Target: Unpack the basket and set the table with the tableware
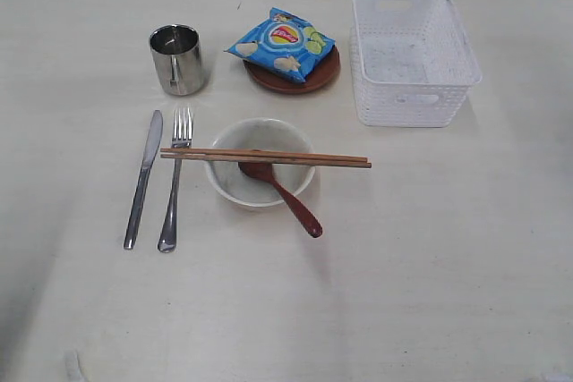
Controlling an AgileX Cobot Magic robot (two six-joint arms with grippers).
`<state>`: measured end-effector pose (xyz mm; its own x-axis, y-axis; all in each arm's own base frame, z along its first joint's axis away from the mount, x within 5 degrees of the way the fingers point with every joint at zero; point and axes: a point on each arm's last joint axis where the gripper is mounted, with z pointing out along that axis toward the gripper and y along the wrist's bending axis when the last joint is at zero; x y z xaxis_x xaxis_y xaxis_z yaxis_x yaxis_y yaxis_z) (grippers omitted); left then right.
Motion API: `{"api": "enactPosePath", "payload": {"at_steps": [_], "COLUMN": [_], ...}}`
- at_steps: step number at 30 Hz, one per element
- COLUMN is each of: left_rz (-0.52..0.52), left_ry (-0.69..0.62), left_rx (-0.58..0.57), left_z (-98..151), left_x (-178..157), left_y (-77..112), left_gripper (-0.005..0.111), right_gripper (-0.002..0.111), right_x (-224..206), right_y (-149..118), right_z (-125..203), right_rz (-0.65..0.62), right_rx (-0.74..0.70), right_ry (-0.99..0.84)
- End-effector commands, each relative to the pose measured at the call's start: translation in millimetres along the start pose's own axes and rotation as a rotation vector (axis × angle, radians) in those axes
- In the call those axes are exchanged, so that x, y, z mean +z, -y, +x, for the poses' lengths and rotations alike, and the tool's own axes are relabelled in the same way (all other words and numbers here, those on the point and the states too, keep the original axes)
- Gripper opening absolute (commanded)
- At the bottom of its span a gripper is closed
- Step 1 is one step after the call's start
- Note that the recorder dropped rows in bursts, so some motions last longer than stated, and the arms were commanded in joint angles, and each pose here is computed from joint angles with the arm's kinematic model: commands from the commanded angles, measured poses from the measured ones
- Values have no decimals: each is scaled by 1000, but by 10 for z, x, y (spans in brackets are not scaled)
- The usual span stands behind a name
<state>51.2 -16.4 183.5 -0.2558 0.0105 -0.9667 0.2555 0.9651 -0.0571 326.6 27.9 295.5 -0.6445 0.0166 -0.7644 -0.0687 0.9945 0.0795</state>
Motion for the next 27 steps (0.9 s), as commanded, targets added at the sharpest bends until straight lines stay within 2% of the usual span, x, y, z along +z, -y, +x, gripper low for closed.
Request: {"api": "enactPosePath", "payload": {"at_steps": [1, 5, 6, 9, 14, 24, 27], "left_rz": [5, 5, 5, 5, 4, 4, 4], "left_ry": [1, 1, 1, 1, 1, 1, 1], "left_rx": [1, 1, 1, 1, 4, 4, 4], "left_z": [8, 8, 8, 8, 8, 8, 8], "left_x": [1, 1, 1, 1, 1, 1, 1], "left_y": [2, 2, 2, 2, 1, 1, 1], "left_gripper": [0, 0, 0, 0, 0, 0, 0], "right_gripper": [0, 0, 0, 0, 0, 0, 0], "right_x": [-775, -1421, -1480, -1651, -2085, -2529, -2604], "right_y": [-256, -358, -348, -259, -155, -58, -29], "right_z": [251, 731, 807, 1131, 1438, 1640, 1677], "right_rz": [-73, -113, -117, -120, -198, -218, -163], "right_rx": [-90, -352, -357, -353, -176, -152, -222], "right_ry": [353, 662, 682, 661, 673, 902, 960]}}
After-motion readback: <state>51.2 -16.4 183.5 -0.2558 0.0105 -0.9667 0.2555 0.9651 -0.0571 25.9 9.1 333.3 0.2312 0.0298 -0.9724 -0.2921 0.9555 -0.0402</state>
